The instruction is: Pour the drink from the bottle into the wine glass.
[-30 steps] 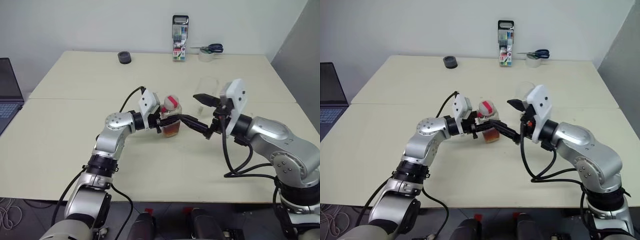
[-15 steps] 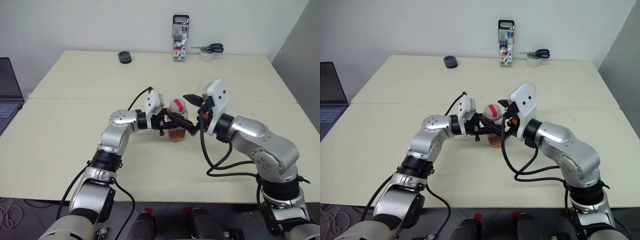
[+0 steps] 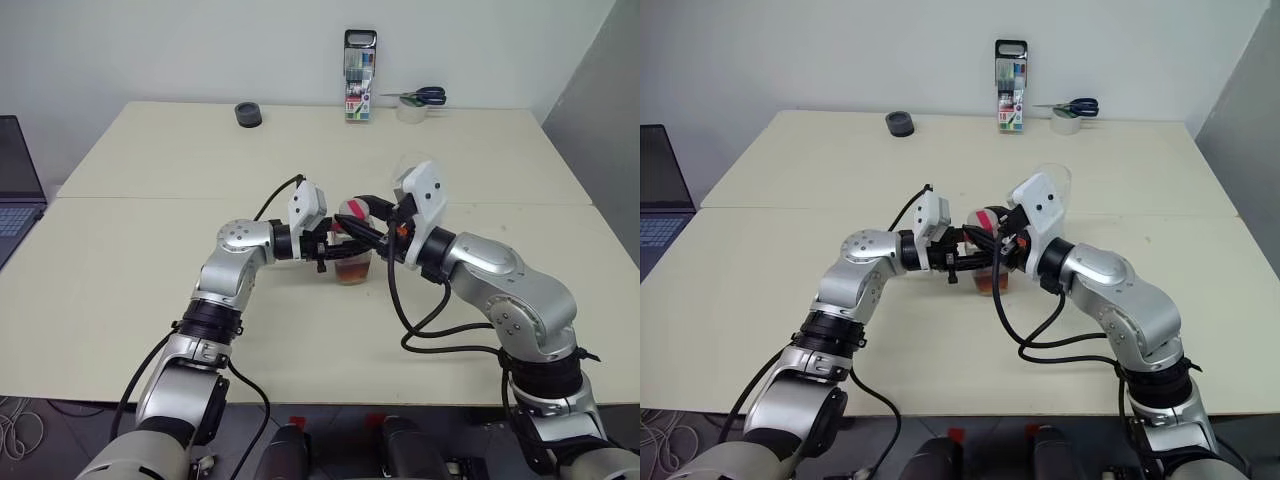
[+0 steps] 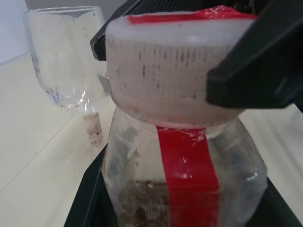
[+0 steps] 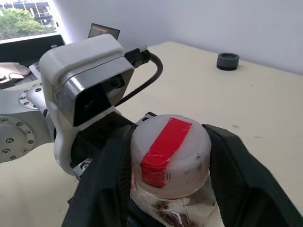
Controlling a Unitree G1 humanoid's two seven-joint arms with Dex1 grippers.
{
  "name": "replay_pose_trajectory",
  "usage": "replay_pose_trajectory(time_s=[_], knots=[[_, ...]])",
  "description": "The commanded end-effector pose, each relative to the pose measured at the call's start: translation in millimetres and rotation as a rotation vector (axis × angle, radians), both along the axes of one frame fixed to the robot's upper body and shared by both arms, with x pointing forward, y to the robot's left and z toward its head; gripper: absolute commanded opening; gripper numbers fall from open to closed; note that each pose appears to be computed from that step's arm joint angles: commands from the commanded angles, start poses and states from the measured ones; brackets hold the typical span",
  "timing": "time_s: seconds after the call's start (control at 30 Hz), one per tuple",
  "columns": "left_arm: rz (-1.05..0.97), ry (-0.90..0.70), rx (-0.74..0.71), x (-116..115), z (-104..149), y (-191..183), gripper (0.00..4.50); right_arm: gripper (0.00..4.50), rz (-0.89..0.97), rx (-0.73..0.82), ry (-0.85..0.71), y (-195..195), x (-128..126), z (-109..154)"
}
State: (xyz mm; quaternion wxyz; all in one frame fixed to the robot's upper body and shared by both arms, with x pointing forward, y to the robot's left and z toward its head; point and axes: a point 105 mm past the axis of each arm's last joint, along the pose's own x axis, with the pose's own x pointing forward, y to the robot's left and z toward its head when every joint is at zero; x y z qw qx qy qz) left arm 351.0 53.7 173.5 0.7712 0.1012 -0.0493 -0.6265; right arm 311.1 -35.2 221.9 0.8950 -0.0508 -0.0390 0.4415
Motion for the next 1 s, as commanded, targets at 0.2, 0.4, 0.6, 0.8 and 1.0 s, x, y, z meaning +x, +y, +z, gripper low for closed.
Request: replay_pose_trajectory(time_s=[0.2, 0.4, 0.6, 0.8, 1.0], knots=[[-0.123, -0.046, 0.030, -17, 10, -6, 1.76, 1.90, 0.423, -0.260, -0.131, -5, 2, 13], [-0.114, -0.056, 0.026, -12, 15, -3, 1.76, 1.90, 0.431, -0.254, -0.099, -12, 22, 22], [-0.061, -0.027, -0.021, -3, 21, -3, 1.76, 3.56, 0.215, -0.149, -0.195, -33, 25, 42], [-0.040, -0.011, -0.034, 5, 25, -3, 1.76, 4.31, -0.019, -0.031, -0.192, -30, -1, 35], [-0.044, -0.013, -0.029, 9, 26, -5, 1.76, 4.31, -0.167, 0.018, -0.192, -10, -10, 25]])
